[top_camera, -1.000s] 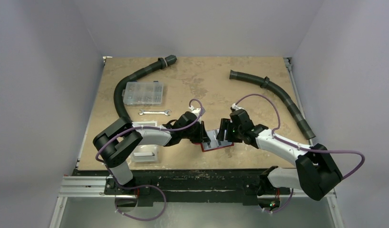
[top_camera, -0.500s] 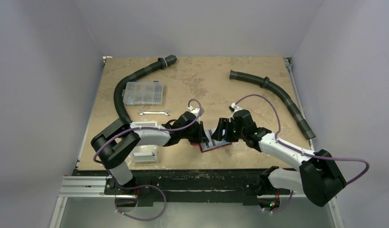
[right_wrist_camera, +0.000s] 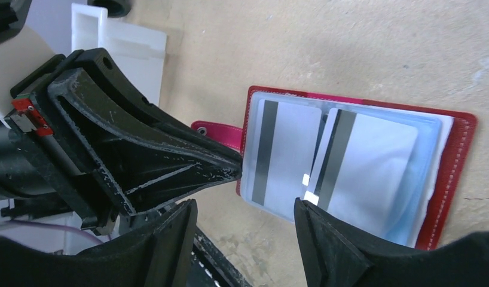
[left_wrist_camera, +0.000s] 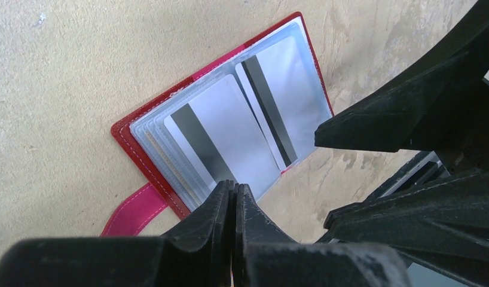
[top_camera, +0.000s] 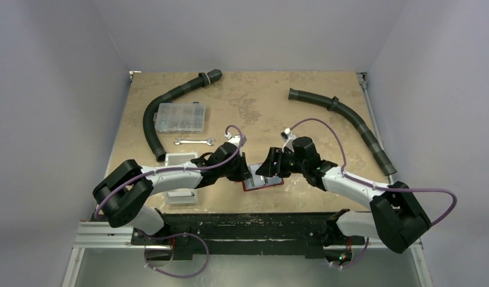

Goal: Put the credit cards into the card holder
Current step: Open the card holder at the center of the board.

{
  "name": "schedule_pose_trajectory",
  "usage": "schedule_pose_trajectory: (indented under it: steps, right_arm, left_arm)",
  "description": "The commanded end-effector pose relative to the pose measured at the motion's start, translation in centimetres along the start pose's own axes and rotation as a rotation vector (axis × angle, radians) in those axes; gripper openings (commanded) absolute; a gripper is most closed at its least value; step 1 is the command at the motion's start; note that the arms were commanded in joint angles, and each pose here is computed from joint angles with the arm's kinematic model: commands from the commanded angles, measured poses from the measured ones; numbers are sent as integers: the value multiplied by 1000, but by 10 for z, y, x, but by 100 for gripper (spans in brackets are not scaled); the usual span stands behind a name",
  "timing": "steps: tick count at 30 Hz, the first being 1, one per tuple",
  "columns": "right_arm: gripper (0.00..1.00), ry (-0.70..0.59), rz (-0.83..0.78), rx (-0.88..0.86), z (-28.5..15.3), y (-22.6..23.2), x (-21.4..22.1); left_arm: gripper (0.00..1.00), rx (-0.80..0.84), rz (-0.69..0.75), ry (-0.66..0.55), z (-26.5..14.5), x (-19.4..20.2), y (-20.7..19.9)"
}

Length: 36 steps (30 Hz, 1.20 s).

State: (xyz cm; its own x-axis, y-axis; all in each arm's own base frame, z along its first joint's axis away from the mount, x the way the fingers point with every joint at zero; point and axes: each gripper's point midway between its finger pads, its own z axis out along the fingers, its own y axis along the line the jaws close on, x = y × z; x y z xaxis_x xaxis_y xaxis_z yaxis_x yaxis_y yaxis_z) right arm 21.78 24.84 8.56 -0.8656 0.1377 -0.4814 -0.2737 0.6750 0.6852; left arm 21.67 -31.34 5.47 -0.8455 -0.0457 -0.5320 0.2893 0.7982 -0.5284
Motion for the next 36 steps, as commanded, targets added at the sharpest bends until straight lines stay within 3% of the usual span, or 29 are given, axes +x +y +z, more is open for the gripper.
schedule_pose_trajectory:
  steps: [1,4,8,13,24,36]
  right_arm:
    - [68,10,2,-109,3,20,-1]
    - [68,-13,16,-58,-1,14,-4]
    - [69,-63,25,233,-12,-31,-15]
    - [72,-64,36,401,-22,-62,-12]
    - [70,-20,26,316,-13,-56,-3]
    - [67,48,8,251,-2,-53,10]
  left_arm:
    - [0,7,26,-25,-6,-6,-3]
    - [0,24,32,-29,-5,-11,-9]
    - [0,100,45,5,5,-12,-28]
    - [0,177,37,47,23,-10,-45]
    - [0,135,14,107,49,8,-31]
    - [0,78,-5,139,52,24,-12]
